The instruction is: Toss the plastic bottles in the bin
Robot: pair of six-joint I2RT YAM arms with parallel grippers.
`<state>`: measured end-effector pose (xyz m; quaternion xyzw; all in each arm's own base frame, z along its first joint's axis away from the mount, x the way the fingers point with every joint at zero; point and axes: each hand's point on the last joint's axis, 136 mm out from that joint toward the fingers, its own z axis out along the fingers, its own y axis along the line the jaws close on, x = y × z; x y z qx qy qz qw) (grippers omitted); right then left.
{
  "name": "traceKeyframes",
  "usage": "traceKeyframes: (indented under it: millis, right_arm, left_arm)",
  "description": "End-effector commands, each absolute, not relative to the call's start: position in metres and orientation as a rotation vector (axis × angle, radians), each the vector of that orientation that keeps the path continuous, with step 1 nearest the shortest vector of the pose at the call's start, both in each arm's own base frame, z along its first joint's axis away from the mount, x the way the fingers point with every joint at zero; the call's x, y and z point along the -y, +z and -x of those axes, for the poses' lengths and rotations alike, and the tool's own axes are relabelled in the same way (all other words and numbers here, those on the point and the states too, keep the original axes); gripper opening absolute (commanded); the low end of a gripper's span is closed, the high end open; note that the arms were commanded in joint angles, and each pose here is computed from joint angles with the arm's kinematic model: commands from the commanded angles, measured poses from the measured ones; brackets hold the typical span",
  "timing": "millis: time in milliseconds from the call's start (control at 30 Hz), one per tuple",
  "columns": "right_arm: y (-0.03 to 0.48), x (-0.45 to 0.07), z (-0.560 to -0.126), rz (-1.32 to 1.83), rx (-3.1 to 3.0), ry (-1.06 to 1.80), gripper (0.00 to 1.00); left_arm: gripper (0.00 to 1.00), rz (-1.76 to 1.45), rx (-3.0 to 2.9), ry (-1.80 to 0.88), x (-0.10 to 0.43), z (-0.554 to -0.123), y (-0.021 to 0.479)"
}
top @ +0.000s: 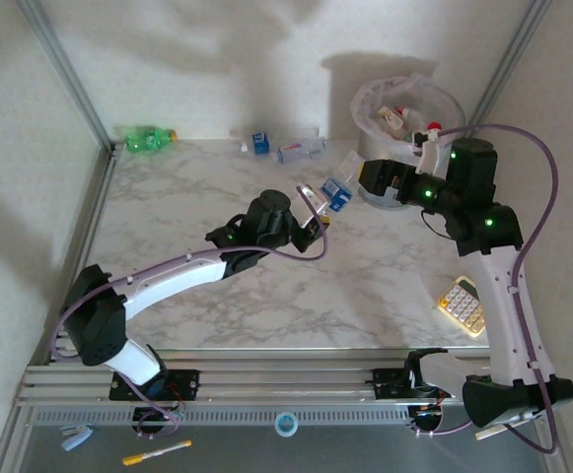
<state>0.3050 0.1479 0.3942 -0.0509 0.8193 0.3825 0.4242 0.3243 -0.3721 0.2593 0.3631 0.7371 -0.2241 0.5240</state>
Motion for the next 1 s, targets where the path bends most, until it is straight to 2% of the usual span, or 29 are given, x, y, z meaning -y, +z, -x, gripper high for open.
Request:
traceKeyframes:
  millis: [0, 233, 367, 533, 667, 700, 800, 833, 867, 900, 967]
  right_arm:
    - [0.387, -0.159, -0.308, 0.110, -2.067, 1.053, 0.99]
    - [0.374, -0.163, -0.314, 0.079, -2.106, 1.099, 0.95]
    - [0.374, -0.169, -0.314, 0.086, -2.097, 1.156, 0.89]
    - [0.380, -0.172, -0.309, 0.101, -2.092, 1.190, 0.75]
    - [0.384, -0.174, -0.305, 0.115, -2.095, 1.214, 0.56]
    - [0.386, -0.174, -0.304, 0.118, -2.094, 1.213, 0.52]
    - [0.394, -0.172, -0.302, 0.136, -2.082, 1.186, 0.46]
    - [0.398, -0.170, -0.302, 0.144, -2.071, 1.163, 0.46]
    - [0.403, -0.168, -0.301, 0.155, -2.061, 1.136, 0.46]
    - [0.408, -0.165, -0.302, 0.162, -2.051, 1.105, 0.46]
    - [0.421, -0.158, -0.303, 0.176, -2.024, 1.023, 0.45]
  left_arm:
    - [0.16, -0.804, -1.679, -0.551, 0.373, -0.313, 0.292]
    - [0.16, -0.834, -1.622, -0.586, 0.387, -0.285, 0.306]
    - [0.17, -0.844, -1.600, -0.596, 0.394, -0.278, 0.310]
    - [0.19, -0.841, -1.603, -0.587, 0.397, -0.278, 0.308]
    - [0.26, -0.841, -1.598, -0.581, 0.398, -0.279, 0.307]
    - [0.32, -0.841, -1.599, -0.579, 0.399, -0.279, 0.306]
    - [0.65, -0.809, -1.607, -0.573, 0.397, -0.283, 0.307]
    - [0.76, -0.791, -1.607, -0.574, 0.395, -0.284, 0.309]
    - [0.92, -0.767, -1.602, -0.578, 0.393, -0.284, 0.311]
    - [0.99, -0.745, -1.593, -0.586, 0.390, -0.284, 0.314]
    - [0.99, -0.702, -1.566, -0.610, 0.382, -0.282, 0.321]
